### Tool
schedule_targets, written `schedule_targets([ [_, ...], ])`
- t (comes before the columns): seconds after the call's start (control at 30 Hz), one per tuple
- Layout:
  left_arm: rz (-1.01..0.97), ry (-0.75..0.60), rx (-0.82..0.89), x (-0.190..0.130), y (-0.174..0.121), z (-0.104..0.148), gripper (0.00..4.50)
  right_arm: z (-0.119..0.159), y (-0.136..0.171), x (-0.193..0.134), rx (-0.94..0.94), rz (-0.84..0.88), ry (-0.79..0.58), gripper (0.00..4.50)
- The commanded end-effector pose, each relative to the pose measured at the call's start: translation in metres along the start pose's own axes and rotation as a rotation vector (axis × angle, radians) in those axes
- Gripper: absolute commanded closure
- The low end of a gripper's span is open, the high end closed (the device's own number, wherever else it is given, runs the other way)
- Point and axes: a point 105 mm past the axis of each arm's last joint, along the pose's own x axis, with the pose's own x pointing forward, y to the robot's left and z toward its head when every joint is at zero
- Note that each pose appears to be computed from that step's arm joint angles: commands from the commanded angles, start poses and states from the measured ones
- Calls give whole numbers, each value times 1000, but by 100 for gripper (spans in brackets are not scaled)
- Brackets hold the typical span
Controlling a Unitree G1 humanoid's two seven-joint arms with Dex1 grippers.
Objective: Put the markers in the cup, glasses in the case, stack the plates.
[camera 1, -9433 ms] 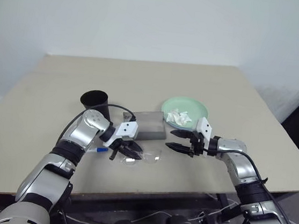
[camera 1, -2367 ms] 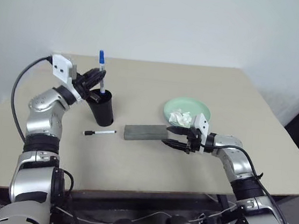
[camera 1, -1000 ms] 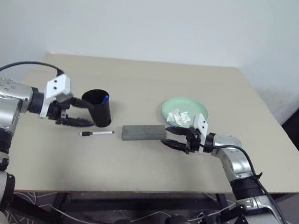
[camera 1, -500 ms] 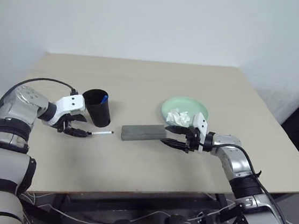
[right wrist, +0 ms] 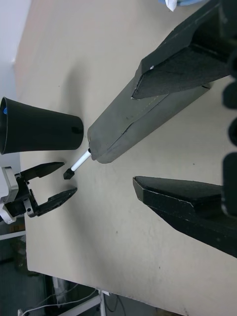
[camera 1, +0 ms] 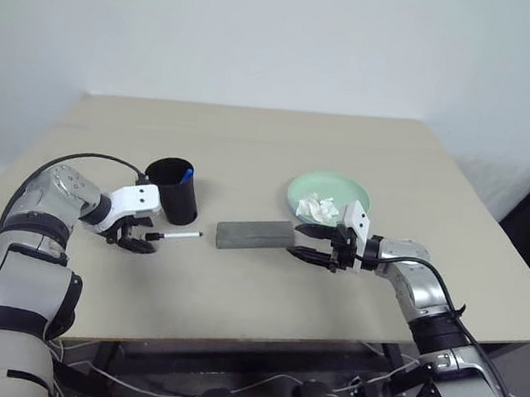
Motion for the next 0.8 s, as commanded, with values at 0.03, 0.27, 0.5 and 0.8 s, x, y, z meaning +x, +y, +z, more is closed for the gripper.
schedule_targets([
  [0.03, 28, -19, 15, -2, 5, 7, 227, 18, -3, -2, -57, -8, -36, 182],
  [0.27, 11, -19, 11, -3, 2, 2, 440, 18, -3, -1, -59, -4, -36, 182],
  [0.5, -105, -104, -1, -23, -8, 5, 440, 18, -3, 0, -58, 1, -36, 182],
  [0.8, -150, -374, 10, -47, -16, 37, 440, 18, -2, 3, -58, 13, -34, 182],
])
